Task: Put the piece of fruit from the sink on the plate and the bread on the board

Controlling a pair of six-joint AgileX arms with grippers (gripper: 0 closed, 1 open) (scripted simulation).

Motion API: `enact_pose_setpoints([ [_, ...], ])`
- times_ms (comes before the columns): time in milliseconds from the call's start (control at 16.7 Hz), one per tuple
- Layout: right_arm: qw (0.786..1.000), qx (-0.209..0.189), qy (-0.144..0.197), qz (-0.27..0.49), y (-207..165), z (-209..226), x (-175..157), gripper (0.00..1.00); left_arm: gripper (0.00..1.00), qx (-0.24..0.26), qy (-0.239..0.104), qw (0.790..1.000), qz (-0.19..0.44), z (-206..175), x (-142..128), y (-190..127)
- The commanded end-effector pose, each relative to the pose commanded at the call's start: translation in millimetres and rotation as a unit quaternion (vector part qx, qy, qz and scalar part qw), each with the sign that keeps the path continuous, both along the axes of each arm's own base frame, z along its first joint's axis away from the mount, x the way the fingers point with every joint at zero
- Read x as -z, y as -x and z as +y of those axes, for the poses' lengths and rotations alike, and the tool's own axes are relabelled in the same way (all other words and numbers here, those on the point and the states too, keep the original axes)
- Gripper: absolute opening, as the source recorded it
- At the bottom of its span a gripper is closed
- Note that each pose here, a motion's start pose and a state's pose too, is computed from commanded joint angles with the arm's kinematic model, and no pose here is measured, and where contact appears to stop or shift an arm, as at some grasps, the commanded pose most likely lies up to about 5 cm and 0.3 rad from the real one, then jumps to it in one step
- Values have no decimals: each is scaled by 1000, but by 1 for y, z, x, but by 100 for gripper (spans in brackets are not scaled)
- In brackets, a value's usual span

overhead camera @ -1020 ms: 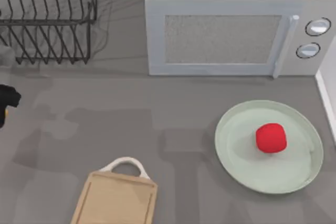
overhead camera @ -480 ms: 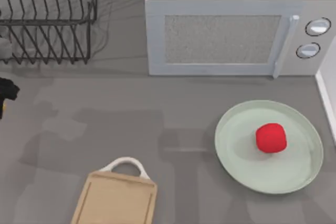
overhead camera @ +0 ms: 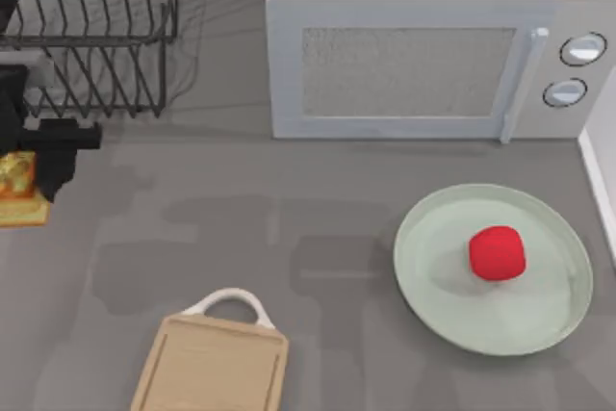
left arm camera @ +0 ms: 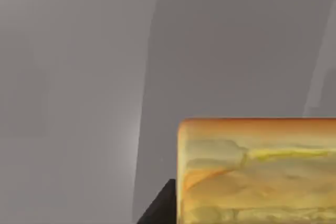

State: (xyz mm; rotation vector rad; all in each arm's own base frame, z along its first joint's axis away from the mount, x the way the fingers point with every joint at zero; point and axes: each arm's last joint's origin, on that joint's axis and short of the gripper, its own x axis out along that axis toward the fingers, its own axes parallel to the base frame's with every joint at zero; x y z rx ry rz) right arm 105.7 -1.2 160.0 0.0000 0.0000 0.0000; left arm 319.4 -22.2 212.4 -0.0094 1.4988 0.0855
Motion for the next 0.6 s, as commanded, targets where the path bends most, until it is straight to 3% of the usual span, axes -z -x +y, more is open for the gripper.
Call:
enact_pose_setpoints([
  [300,1000,0,0,0,0,0,0,100,0,-179,9,983,-34,-51,1,9],
  [600,1000,0,0,0,0,0,0,100,0,-352,32,934,-50,-99,6,32],
])
